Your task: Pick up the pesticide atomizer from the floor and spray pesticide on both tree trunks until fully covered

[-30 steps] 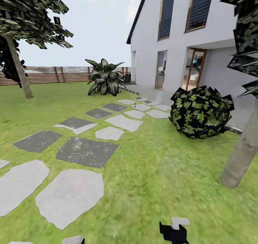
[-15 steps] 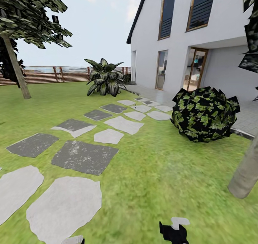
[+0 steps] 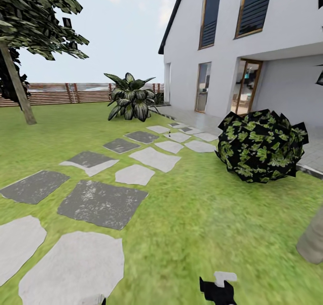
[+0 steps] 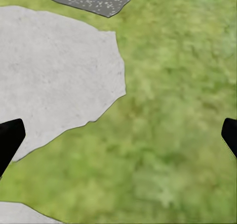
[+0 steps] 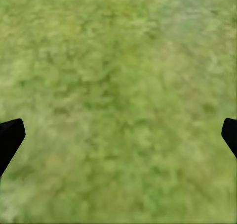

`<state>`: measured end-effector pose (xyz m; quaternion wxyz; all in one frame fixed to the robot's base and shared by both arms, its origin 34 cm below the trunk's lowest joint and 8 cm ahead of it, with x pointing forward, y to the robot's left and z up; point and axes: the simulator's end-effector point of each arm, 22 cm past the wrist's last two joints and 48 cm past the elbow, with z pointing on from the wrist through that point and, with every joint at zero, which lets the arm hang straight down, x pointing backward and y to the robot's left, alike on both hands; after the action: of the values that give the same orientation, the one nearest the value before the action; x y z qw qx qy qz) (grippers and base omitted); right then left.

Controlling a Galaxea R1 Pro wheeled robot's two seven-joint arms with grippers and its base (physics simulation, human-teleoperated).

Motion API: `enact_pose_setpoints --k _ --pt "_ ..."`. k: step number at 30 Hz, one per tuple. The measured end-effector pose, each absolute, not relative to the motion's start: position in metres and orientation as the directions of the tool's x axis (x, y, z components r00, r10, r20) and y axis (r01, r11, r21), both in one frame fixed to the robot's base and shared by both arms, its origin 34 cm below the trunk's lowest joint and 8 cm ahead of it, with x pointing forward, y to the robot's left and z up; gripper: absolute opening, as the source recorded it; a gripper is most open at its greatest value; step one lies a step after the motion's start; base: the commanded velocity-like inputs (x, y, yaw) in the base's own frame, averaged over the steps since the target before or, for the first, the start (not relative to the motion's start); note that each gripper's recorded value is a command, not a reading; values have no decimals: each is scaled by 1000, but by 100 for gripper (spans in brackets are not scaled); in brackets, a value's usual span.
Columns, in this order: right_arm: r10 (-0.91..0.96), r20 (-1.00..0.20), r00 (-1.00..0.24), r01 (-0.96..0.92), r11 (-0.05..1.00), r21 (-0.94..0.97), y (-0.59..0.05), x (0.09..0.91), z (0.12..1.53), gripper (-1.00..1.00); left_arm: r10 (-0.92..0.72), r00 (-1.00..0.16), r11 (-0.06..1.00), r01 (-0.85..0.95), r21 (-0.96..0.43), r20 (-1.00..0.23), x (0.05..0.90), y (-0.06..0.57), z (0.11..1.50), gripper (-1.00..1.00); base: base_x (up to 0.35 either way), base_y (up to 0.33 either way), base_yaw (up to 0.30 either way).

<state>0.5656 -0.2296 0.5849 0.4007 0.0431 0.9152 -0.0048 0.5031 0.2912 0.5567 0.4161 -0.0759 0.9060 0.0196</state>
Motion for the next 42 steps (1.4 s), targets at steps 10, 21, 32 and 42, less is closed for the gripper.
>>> enact_pose_setpoints --k 10,21,32,42 --pt "75 -734 -675 82 996 26 -229 566 585 100 -122 -643 988 -154 -28 -756 503 291 556 100 333 0 0" --pt "75 -734 -675 81 996 26 -229 566 585 100 -122 -643 988 -155 -28 -756 502 291 556 100 333 0 0" --pt "74 -734 -675 79 996 27 -229 566 585 100 -122 -643 988 -155 -28 -756 503 291 556 100 334 0 0" --pt "73 -734 -675 79 997 27 -229 566 585 100 -122 -641 988 -155 -29 -758 504 291 557 100 334 0 0"
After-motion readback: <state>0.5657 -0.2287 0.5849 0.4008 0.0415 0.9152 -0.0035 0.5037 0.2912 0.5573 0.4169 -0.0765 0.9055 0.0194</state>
